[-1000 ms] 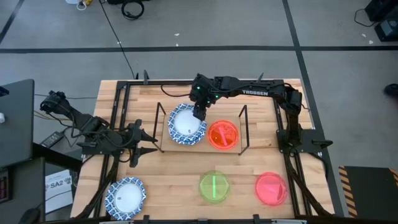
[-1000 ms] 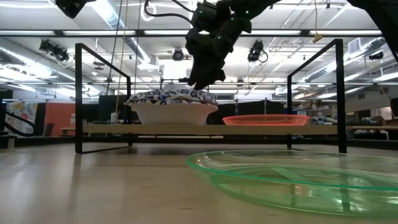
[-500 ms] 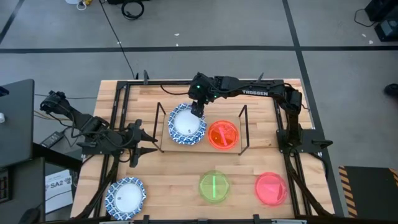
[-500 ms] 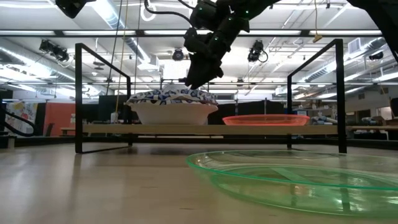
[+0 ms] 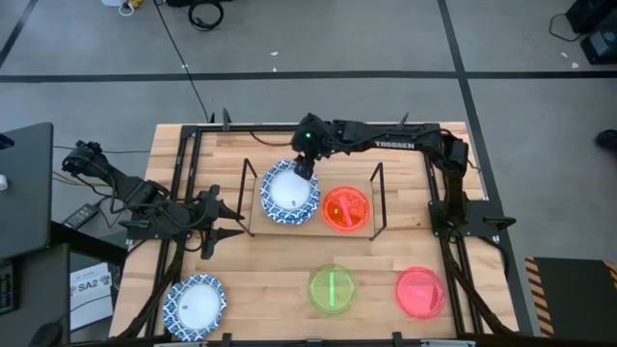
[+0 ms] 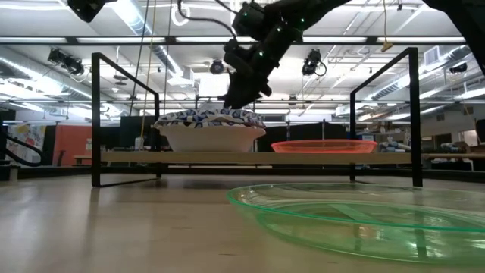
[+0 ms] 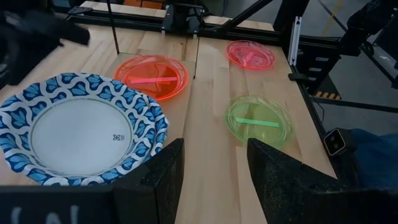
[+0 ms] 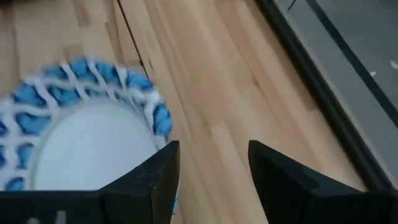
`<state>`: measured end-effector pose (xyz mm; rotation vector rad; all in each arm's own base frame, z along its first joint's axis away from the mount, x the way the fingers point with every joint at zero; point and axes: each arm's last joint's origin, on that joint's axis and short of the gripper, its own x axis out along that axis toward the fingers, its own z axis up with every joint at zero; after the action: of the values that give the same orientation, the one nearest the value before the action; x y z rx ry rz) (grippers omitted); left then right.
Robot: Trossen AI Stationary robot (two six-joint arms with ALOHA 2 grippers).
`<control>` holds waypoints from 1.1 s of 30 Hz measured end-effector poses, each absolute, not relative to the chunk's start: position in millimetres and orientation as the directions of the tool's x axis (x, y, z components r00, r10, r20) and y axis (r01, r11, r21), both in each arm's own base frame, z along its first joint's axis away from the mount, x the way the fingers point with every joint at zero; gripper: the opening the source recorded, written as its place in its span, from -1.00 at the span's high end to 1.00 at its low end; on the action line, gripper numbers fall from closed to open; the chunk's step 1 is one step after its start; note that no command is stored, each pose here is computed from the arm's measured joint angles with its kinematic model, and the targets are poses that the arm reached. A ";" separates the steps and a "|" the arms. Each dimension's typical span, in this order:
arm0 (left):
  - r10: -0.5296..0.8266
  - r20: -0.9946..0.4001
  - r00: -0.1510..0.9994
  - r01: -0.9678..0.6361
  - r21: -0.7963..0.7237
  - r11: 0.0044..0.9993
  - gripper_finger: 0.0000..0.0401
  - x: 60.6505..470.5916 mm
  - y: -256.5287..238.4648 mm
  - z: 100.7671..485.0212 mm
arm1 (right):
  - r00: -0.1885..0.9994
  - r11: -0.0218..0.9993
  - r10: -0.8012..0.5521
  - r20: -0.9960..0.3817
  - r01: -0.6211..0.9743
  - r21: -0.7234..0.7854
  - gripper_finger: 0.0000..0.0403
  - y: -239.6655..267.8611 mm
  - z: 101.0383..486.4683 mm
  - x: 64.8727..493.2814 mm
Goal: Place and stack plates onto a shelf
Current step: Stack the blue patterned bowl on top of the blue patterned bowl on the shelf
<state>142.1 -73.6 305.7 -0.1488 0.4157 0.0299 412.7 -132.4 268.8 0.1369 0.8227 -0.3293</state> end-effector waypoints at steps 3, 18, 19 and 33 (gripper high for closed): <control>-0.002 -0.404 0.915 -0.059 -0.138 0.989 0.09 142.1 -73.6 305.8 | 0.605 0.944 -0.217 -0.766 0.330 -0.006 0.03 -128.4 253.0 410.2; -0.002 -0.405 0.914 -0.061 -0.143 0.988 0.09 142.2 -73.6 305.7 | 0.616 0.956 -0.218 -0.757 0.291 -0.039 0.03 -128.4 250.7 410.4; -0.002 -0.405 0.914 -0.062 -0.143 0.988 0.09 142.2 -73.6 305.7 | 0.616 0.956 -0.219 -0.756 0.292 -0.039 0.03 -128.7 253.3 410.6; -0.140 -0.434 0.890 -0.024 -0.351 0.936 0.09 141.4 -77.6 304.8 | 0.626 0.974 -0.202 -0.753 0.211 -0.085 0.03 -116.4 300.8 412.3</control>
<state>141.4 -77.6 304.8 -0.3576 0.4723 -0.0617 412.3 -116.4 300.8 0.0121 0.8626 -0.2368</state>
